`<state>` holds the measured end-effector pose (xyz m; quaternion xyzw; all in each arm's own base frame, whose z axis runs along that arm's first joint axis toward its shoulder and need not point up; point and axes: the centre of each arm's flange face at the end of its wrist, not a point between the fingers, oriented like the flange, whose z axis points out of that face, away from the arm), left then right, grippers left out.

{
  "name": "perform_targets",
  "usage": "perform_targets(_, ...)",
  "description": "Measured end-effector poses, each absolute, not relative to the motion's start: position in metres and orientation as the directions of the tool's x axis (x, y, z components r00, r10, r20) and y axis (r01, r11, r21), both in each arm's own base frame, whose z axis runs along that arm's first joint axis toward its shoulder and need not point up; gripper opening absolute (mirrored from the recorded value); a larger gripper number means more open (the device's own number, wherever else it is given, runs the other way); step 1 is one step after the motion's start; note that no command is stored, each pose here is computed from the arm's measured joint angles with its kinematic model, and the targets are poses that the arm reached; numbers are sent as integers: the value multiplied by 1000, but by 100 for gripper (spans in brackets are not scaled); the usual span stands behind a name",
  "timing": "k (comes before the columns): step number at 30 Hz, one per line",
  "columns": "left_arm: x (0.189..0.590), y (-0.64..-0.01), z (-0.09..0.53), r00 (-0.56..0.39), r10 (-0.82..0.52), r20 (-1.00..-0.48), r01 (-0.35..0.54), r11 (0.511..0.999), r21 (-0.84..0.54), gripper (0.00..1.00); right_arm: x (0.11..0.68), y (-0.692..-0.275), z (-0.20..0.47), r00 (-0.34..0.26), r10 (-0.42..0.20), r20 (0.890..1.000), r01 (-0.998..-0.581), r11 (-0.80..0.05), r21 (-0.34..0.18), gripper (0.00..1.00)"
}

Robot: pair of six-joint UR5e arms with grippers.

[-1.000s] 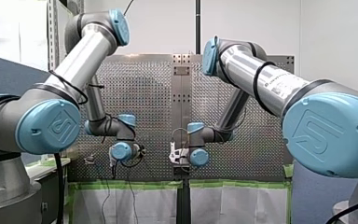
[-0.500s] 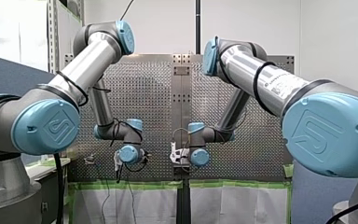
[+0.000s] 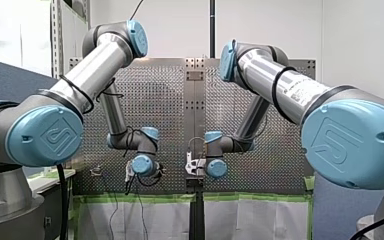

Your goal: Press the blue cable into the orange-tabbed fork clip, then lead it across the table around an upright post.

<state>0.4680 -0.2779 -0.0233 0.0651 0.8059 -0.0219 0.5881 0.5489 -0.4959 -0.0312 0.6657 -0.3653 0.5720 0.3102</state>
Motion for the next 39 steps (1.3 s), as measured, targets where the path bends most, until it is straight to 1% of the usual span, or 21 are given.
perform_targets(7,453,-274,-28,-291,74,-954,132,991,36,100,549,-496,-32,82,-132,988,-839,-543,-3,0)
perform_targets(23,460,-280,8,-223,27,-975,110,994,2,100,548,-495,-32,91,-135,987,-838,-546,3,0)
perform_targets(29,465,-283,13,-186,-30,-982,105,993,-50,100,548,-495,-32,92,-135,987,-838,-546,4,0)
perform_targets(34,478,-286,20,-139,-94,-986,98,989,-108,100,549,-494,-33,93,-136,986,-837,-547,4,0)
perform_targets(39,488,-287,25,-122,-128,-984,80,987,-138,100,549,-494,-33,94,-136,986,-837,-548,4,0)
